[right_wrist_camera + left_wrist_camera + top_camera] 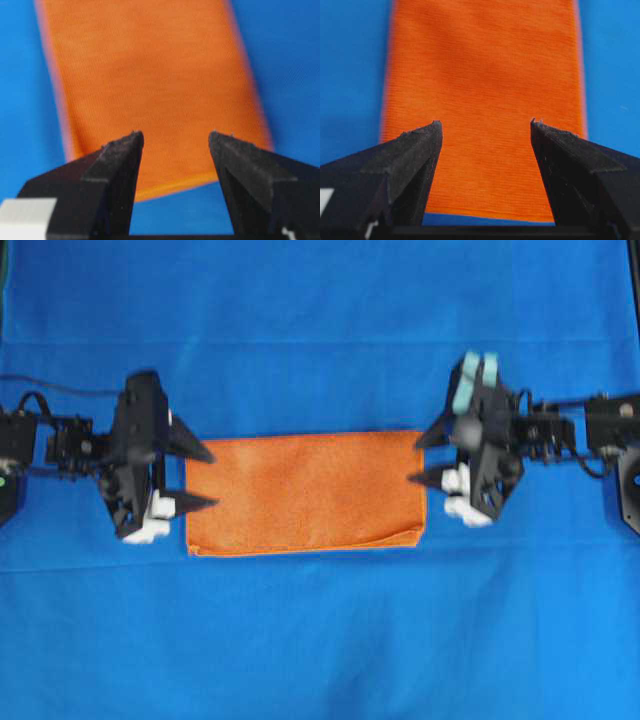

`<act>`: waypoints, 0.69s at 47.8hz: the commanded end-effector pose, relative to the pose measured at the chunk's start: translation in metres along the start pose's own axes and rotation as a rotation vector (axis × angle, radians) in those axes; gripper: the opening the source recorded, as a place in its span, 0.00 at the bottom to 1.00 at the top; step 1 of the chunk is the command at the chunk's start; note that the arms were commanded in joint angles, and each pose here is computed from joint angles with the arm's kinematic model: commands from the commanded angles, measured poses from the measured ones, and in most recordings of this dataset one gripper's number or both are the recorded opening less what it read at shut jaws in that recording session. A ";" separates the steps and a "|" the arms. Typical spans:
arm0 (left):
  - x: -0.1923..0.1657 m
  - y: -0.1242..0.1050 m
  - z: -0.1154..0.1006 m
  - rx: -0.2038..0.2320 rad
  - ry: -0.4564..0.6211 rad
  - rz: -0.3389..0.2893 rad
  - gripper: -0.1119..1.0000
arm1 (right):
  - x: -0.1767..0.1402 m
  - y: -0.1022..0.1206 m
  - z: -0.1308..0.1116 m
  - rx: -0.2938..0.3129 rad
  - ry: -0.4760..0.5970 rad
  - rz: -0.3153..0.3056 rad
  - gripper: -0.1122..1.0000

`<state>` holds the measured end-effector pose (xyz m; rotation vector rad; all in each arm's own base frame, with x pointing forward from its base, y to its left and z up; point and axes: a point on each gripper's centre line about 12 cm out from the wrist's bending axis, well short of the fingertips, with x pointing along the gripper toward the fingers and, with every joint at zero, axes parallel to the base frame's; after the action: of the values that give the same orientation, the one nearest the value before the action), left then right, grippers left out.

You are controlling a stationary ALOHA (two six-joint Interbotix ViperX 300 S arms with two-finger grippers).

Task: Fold the orange towel.
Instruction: 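Grasp the folded towel's left and right ends with both grippers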

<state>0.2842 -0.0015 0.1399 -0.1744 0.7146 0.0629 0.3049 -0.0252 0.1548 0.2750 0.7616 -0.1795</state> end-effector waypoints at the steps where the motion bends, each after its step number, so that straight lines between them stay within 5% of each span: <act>1: 0.002 0.009 0.003 -0.003 -0.004 0.024 0.67 | 0.002 -0.009 0.008 0.004 -0.012 -0.023 0.63; 10: 0.015 0.019 -0.008 0.018 0.052 0.054 0.67 | 0.019 -0.023 0.000 0.005 0.042 -0.063 0.63; 33: 0.031 0.046 -0.030 -0.028 0.117 0.118 0.67 | 0.046 -0.048 -0.015 0.047 0.099 -0.113 0.63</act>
<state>0.2811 0.0360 0.0881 -0.1647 0.8594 0.1729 0.3083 -0.0676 0.0974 0.2929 0.9074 -0.2993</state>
